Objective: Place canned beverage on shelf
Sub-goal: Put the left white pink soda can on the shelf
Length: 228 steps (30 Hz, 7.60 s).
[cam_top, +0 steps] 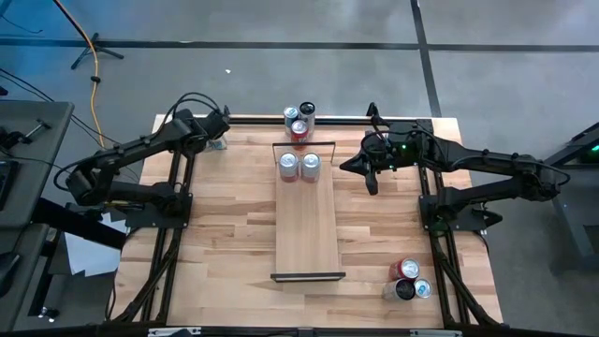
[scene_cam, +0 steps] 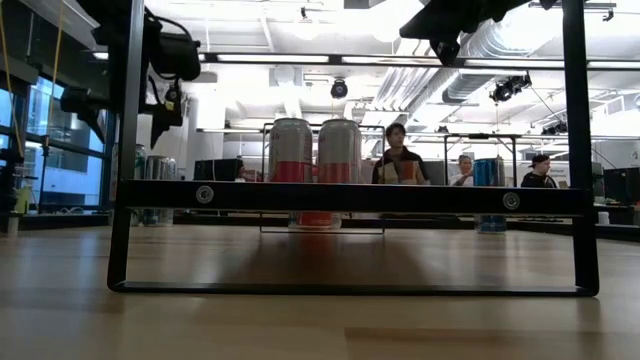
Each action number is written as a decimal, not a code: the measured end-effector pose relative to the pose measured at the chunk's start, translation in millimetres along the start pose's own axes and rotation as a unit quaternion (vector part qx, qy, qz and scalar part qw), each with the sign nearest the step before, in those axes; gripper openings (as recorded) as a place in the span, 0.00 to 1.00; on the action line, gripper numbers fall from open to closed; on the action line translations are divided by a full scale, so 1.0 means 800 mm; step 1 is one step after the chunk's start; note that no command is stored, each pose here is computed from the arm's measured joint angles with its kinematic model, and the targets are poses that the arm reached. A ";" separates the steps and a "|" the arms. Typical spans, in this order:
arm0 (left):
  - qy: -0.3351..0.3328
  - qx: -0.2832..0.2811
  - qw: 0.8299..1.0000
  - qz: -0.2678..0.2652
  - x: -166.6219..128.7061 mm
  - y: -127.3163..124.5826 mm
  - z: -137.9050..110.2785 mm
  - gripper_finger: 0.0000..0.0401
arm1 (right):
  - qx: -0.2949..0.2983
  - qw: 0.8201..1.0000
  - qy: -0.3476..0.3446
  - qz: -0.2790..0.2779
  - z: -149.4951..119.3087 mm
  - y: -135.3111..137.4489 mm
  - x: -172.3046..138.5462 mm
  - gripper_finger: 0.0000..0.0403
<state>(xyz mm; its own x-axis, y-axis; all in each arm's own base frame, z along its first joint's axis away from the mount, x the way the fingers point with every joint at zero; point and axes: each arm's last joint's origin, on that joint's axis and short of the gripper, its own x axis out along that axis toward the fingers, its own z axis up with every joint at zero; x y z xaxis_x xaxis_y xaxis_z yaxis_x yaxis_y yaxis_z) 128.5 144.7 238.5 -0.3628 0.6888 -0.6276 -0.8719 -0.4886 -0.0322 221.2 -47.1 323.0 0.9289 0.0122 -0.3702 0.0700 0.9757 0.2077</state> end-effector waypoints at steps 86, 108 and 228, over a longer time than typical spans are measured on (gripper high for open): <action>-0.022 -0.059 0.996 -0.062 -0.023 0.064 0.032 0.44 | 0.001 1.000 0.006 -0.001 -0.001 0.000 0.000 0.00; -0.121 -0.013 0.911 -0.395 -0.148 0.081 0.128 0.44 | 0.003 1.000 0.005 -0.001 -0.001 0.000 0.000 0.00; 0.005 0.474 0.692 -0.545 -0.216 -0.106 -0.126 0.51 | 0.000 0.984 -0.168 0.059 0.042 0.010 -0.009 0.00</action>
<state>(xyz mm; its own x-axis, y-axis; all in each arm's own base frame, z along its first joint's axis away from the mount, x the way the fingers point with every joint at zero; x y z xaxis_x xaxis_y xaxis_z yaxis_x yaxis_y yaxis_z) 298.2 12.9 271.3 0.6782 0.3656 -0.6375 -0.4515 0.8917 0.0309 227.6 -46.9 357.5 0.9984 0.0522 -0.0232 -0.0454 0.9718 0.2316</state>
